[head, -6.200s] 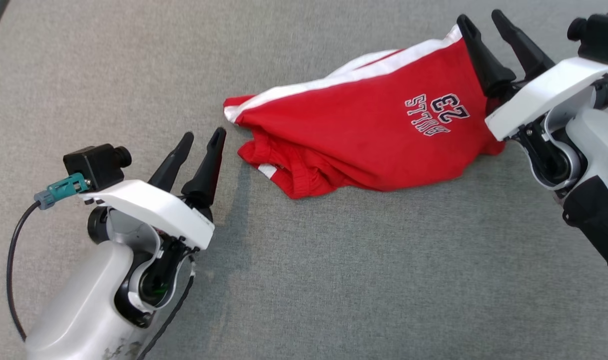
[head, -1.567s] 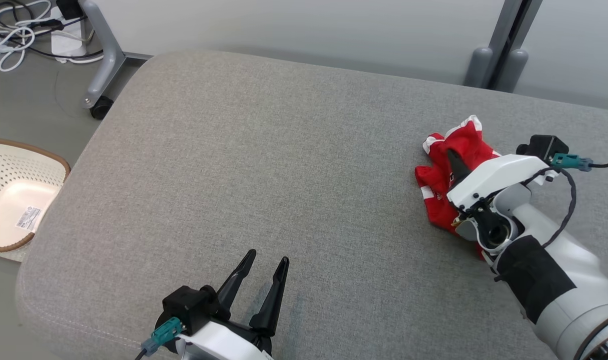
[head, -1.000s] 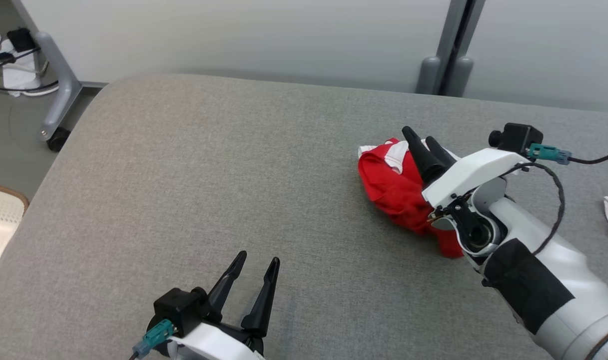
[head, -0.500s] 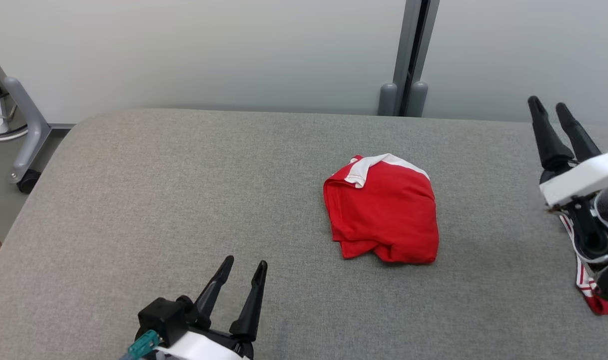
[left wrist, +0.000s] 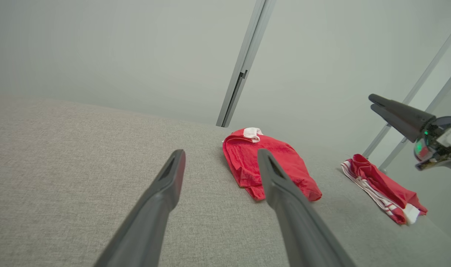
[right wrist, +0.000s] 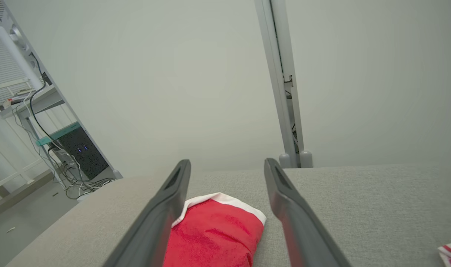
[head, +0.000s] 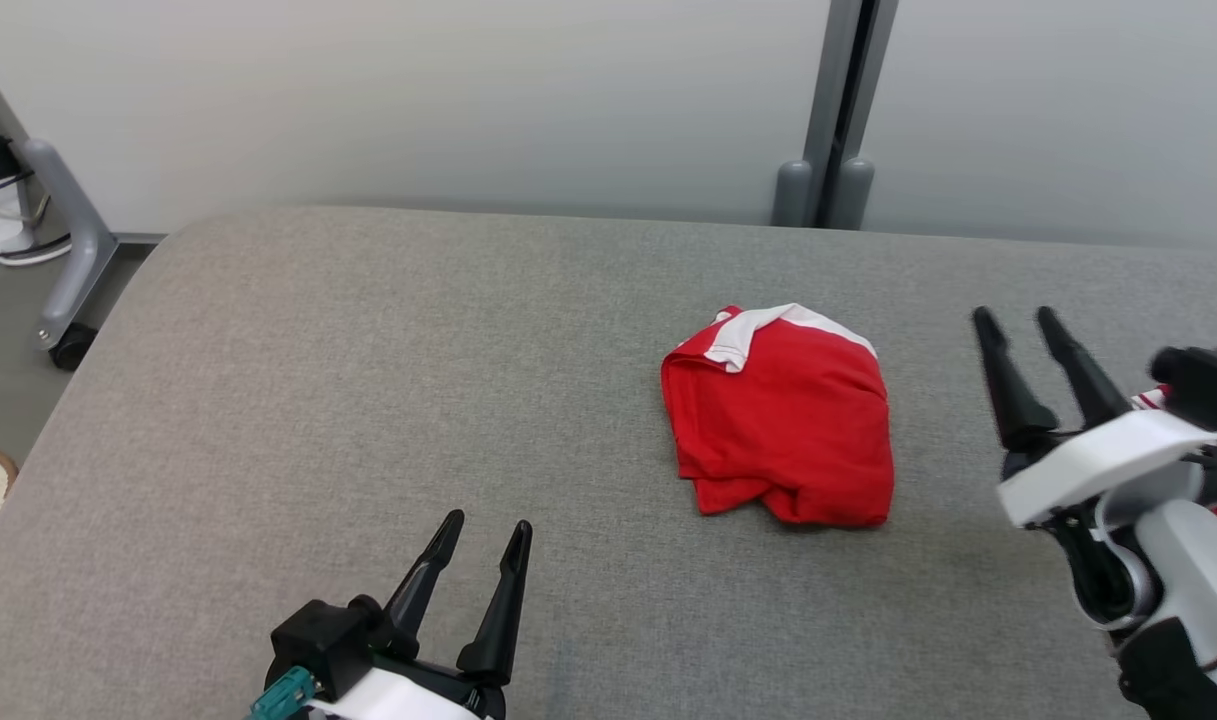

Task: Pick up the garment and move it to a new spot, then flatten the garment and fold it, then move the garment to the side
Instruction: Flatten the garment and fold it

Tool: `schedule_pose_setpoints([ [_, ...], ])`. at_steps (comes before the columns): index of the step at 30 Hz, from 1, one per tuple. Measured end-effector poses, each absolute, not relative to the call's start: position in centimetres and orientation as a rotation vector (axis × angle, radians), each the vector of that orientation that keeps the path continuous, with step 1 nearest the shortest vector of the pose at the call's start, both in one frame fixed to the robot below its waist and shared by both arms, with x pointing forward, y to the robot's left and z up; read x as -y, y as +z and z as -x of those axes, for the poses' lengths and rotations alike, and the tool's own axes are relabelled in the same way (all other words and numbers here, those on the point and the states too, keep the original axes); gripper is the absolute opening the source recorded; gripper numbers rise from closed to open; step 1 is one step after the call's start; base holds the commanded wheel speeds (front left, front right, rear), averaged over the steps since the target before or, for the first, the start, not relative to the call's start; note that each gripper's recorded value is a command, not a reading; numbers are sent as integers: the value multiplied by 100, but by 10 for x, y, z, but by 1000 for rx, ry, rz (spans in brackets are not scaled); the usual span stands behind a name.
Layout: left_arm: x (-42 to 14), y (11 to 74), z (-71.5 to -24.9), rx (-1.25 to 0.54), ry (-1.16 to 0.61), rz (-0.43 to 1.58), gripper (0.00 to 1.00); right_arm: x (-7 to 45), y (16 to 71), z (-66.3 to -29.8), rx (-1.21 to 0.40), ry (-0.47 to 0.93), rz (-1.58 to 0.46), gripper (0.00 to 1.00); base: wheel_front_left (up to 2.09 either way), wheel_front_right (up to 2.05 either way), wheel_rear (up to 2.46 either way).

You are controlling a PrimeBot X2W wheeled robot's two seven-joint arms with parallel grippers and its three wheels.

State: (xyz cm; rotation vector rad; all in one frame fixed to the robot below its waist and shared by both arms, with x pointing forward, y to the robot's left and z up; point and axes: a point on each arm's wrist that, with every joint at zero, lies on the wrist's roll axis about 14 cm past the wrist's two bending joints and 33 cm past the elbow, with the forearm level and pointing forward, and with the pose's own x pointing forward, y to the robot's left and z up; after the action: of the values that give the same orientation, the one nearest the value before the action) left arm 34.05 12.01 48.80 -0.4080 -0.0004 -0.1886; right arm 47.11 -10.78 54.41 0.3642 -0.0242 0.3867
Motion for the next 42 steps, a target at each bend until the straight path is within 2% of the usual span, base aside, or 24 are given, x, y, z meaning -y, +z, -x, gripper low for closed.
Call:
schedule_pose_setpoints([
  [1,-120,487,-341,-2,-186,409,100,99,540,-471,6,410,-343,100,0,0,0],
  [2,-122,486,-341,-4,-182,409,100,90,538,-473,-9,432,-318,95,0,0,0],
  [3,-123,486,-341,-6,-178,409,100,82,535,-476,-25,456,-280,39,0,0,0],
  [4,-124,485,-340,-9,-172,410,100,73,531,-478,-48,481,-243,0,0,0,0],
  [13,-148,477,-334,-19,-80,426,100,3,469,-482,-331,677,37,0,0,0,0],
  [23,-174,468,-322,-37,30,446,100,-14,412,-493,-569,692,114,0,0,0,0],
  [36,-189,455,-325,-82,103,460,100,-48,407,-542,-569,704,45,0,0,0,0],
  [42,-192,452,-329,-93,119,459,100,-62,436,-573,-467,682,-47,0,0,0,0],
])
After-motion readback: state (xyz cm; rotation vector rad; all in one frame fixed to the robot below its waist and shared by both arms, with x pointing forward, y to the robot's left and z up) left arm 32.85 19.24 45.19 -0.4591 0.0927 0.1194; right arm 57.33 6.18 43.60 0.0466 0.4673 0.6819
